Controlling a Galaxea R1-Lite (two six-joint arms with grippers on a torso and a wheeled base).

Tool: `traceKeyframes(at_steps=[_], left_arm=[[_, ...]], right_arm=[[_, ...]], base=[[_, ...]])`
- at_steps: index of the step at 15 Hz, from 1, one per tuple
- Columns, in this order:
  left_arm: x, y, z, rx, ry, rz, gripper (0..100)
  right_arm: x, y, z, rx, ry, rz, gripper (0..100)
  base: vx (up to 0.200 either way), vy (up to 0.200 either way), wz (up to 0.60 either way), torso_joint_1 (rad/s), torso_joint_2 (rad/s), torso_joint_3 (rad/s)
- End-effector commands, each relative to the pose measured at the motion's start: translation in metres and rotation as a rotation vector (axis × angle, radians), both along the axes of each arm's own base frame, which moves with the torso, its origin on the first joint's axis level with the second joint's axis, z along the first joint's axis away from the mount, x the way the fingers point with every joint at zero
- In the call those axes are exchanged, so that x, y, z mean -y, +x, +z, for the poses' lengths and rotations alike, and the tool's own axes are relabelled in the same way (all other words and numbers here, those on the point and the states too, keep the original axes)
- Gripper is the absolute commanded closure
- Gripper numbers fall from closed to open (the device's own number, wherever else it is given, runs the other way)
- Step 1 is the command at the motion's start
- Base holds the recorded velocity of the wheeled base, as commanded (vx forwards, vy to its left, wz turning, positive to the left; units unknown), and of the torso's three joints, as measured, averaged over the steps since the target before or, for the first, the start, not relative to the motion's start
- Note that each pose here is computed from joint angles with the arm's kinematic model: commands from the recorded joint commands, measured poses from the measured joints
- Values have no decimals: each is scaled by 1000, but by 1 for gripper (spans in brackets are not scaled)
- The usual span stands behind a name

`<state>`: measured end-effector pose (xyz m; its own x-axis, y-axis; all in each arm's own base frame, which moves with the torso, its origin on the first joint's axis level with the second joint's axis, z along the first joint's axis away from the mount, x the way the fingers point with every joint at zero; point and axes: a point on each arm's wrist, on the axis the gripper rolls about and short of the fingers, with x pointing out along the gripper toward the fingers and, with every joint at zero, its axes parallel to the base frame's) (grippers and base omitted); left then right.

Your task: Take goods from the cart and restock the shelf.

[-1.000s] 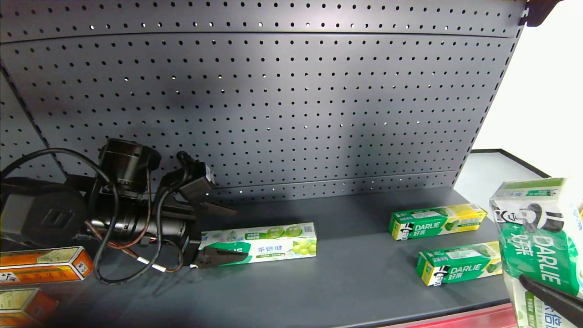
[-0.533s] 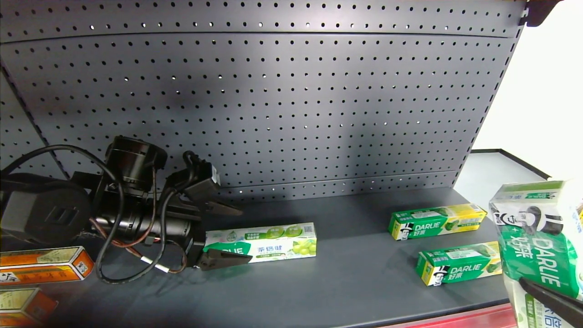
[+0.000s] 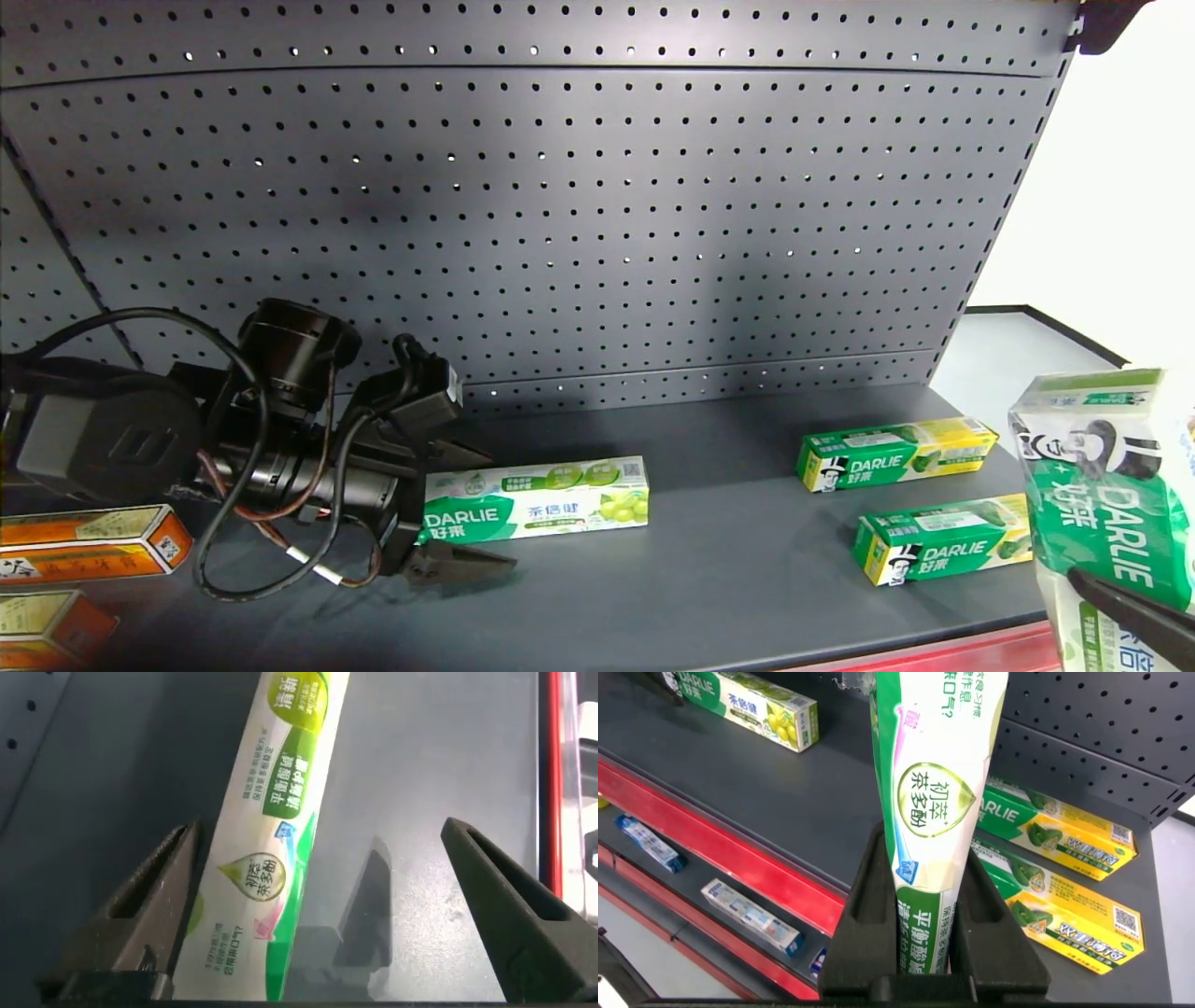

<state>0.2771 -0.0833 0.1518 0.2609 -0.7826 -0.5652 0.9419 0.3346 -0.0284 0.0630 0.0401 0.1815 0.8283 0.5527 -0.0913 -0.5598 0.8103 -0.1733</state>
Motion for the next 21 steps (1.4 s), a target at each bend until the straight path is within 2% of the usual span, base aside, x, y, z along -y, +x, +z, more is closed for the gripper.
traceKeyframes(at_steps=[1, 9, 12, 16, 21], left_arm=[[1, 2, -1, -1, 0, 0, 100], [2, 3, 1, 6, -1, -4, 100], [8, -1, 2, 7, 0, -35, 100], [17, -19, 12, 6, 1, -83, 100], [14, -40, 18, 13, -1, -97, 100]], right_arm=[[0, -1, 0, 1, 0, 1, 100], [1, -1, -3, -6, -2, 1, 100], [1, -1, -3, -6, -2, 1, 100], [1, -1, -3, -6, -2, 1, 100], [1, -1, -3, -5, -2, 1, 100]], base=[[0, 0, 0, 0, 0, 0], [0, 0, 0, 0, 0, 0], [0, 0, 0, 0, 0, 0], [0, 0, 0, 0, 0, 0], [0, 0, 0, 0, 0, 0]])
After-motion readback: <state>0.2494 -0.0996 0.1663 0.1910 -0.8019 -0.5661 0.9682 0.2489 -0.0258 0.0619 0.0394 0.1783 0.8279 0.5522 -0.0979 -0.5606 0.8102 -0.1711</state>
